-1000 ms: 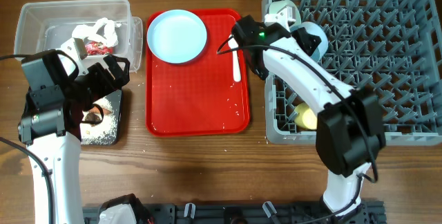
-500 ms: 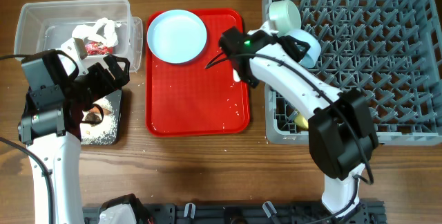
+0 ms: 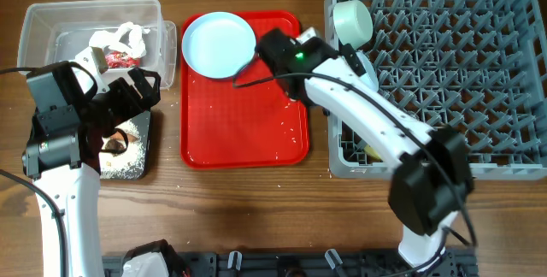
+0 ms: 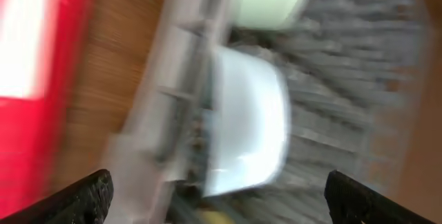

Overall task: Sort waste into correct bins and load items into the dishwasher rack
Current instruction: 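Move the right gripper to the blue plate and grasp its edge, then lift the blue plate and stand it upright in the rack, then reach the right gripper to the white spoon on the red tray and grasp it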

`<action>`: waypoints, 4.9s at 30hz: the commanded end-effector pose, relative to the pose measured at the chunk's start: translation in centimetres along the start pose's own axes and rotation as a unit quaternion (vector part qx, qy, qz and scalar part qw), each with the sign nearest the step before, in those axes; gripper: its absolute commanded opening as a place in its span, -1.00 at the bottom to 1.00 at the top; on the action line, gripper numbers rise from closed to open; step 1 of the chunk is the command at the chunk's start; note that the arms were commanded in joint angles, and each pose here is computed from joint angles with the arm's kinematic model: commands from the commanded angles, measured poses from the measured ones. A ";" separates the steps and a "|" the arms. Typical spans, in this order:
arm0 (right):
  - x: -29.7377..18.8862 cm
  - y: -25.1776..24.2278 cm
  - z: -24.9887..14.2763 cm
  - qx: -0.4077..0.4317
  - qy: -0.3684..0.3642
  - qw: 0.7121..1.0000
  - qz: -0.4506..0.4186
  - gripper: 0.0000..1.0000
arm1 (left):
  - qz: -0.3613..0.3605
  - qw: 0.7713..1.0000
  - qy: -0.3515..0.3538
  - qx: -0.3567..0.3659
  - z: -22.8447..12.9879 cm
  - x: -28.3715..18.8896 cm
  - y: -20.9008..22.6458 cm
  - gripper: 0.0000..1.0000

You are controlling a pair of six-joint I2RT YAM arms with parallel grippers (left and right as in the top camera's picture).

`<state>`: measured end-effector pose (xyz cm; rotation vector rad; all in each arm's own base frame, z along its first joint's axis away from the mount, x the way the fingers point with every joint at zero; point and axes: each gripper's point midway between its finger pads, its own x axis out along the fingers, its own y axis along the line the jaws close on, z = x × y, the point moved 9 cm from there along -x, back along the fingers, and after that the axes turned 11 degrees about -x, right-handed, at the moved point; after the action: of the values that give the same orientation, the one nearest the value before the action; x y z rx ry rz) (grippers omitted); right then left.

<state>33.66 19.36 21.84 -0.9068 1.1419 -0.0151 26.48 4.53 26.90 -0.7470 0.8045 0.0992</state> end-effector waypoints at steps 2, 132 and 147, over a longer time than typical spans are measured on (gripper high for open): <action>-7.2 0.5 2.0 0.016 -0.159 0.939 0.304 0.99 | -0.011 1.000 -0.001 0.014 0.3 -0.1 -0.5 1.00; -6.5 -3.0 4.6 0.151 -0.366 0.824 0.406 0.92 | -0.011 1.000 -0.001 0.015 0.3 -0.1 -0.5 1.00; 6.7 5.4 7.3 0.280 -0.163 0.890 0.322 0.29 | -0.011 1.000 -0.001 0.014 0.3 -0.1 -0.5 1.00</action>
<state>39.39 24.95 15.95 -0.0275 0.9727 0.4511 26.52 4.54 26.84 -0.7479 0.8071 0.0995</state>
